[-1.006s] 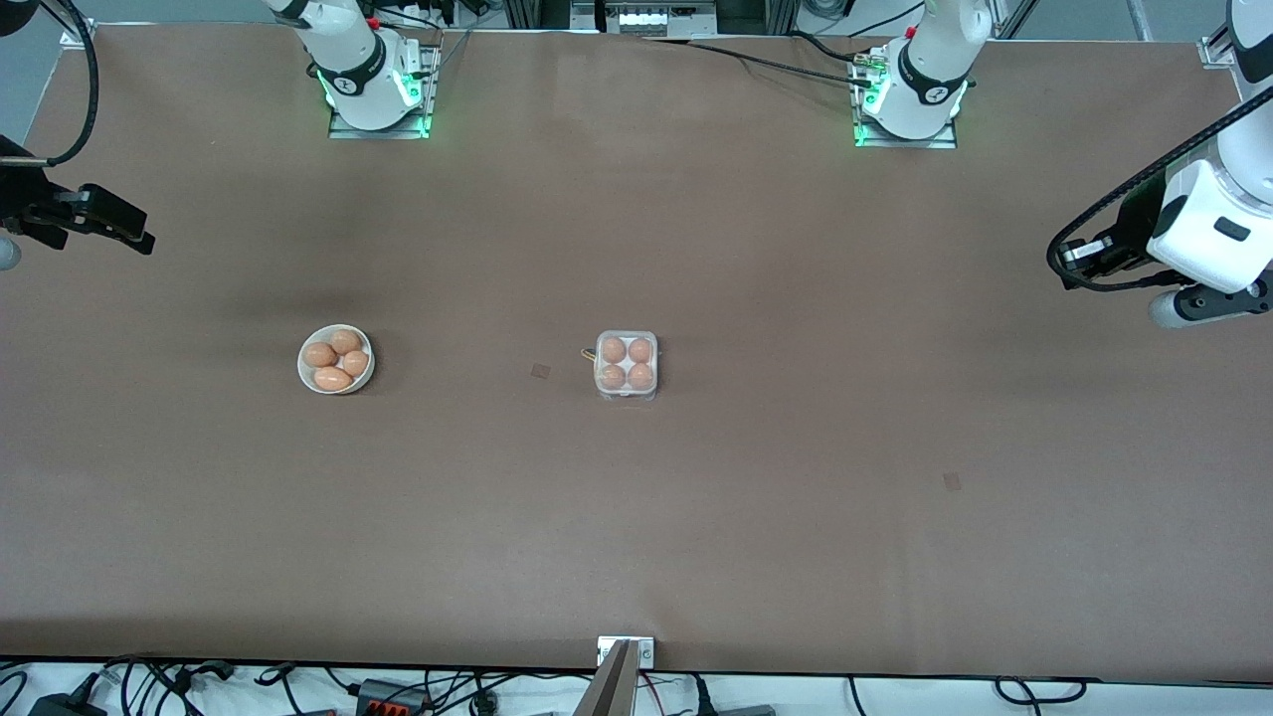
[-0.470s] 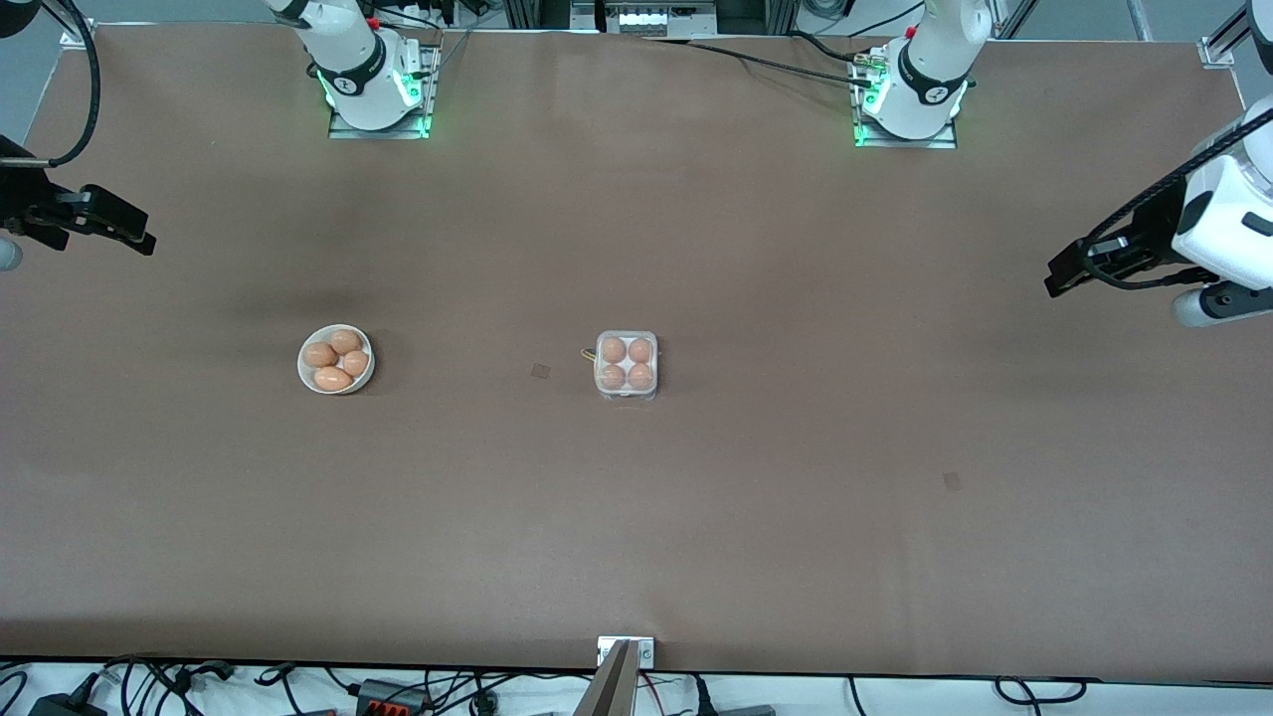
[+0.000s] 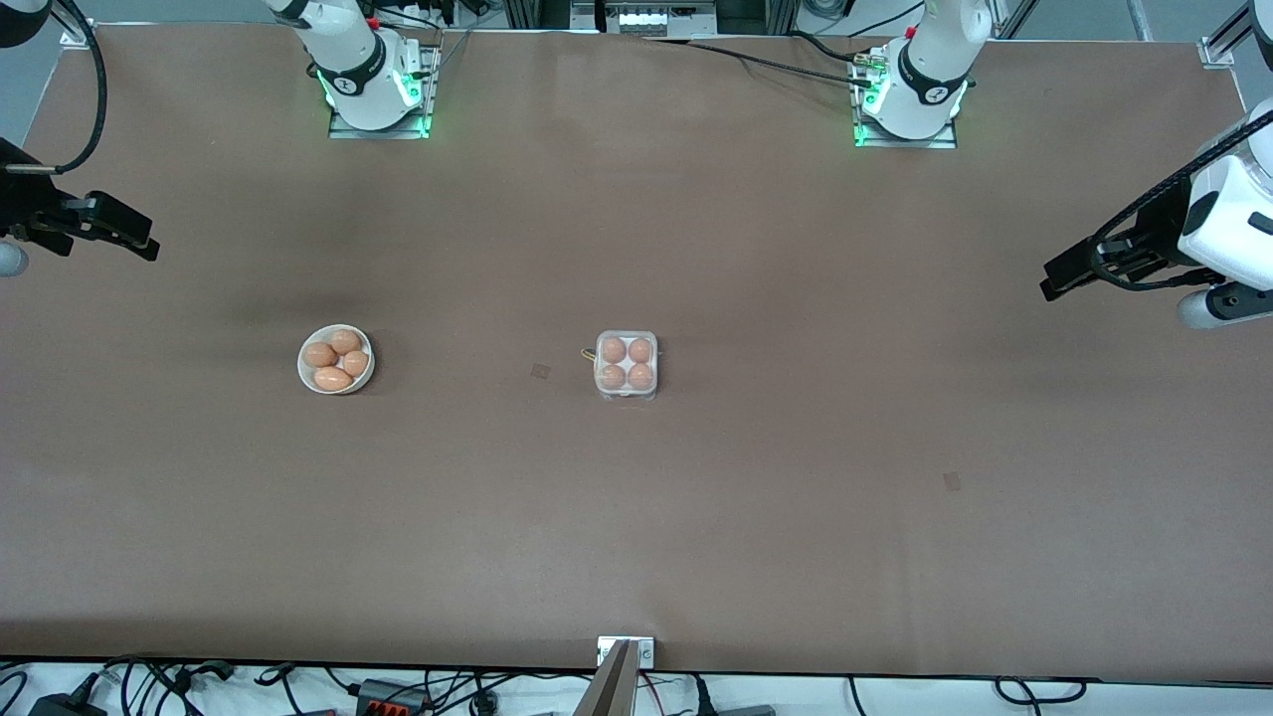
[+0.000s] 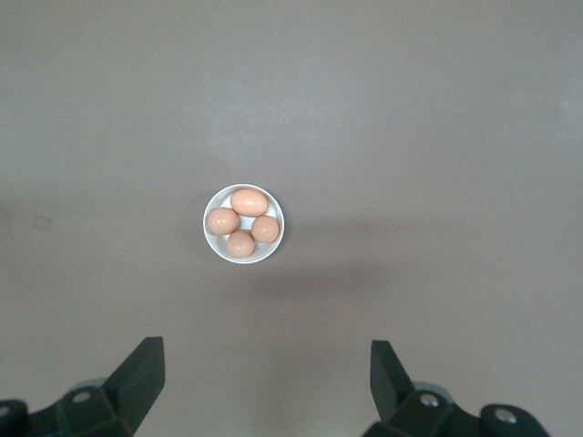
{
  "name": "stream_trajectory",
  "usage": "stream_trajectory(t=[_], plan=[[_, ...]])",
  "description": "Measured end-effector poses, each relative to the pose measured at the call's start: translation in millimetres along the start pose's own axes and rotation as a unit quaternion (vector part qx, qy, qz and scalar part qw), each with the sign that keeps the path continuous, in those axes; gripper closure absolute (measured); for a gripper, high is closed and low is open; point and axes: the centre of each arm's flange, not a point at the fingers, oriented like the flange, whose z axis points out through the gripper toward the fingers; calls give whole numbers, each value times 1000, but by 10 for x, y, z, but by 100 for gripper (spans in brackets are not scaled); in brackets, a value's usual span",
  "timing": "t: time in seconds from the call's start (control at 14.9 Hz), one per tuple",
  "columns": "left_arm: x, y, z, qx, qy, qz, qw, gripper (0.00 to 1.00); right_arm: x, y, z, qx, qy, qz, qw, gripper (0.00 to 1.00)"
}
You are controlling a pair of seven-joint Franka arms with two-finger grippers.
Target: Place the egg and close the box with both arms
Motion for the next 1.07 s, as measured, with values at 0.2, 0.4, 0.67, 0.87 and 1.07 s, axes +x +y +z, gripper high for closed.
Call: stream_trajectory(t=[0.2,0.4,0.67,0.87,1.07], plan=[[23,-7,-15,-3,8,-1,1000,0,-6,0,-1,0,0,0,1000,0],[35,-33,-15,-3,10,-4,1000,0,-14,0,-8,0,1,0,1000,0],[42,-112,11,0,1,-10,1000,0,-15,-1,-1,0,0,0,1000,0],[80,-238,46,1,-3,-21,1000,0,-15,-4,1,0,0,0,1000,0],[117,-369,70,1,-6,-31,999,0,-16,-5,3,0,0,0,1000,0]])
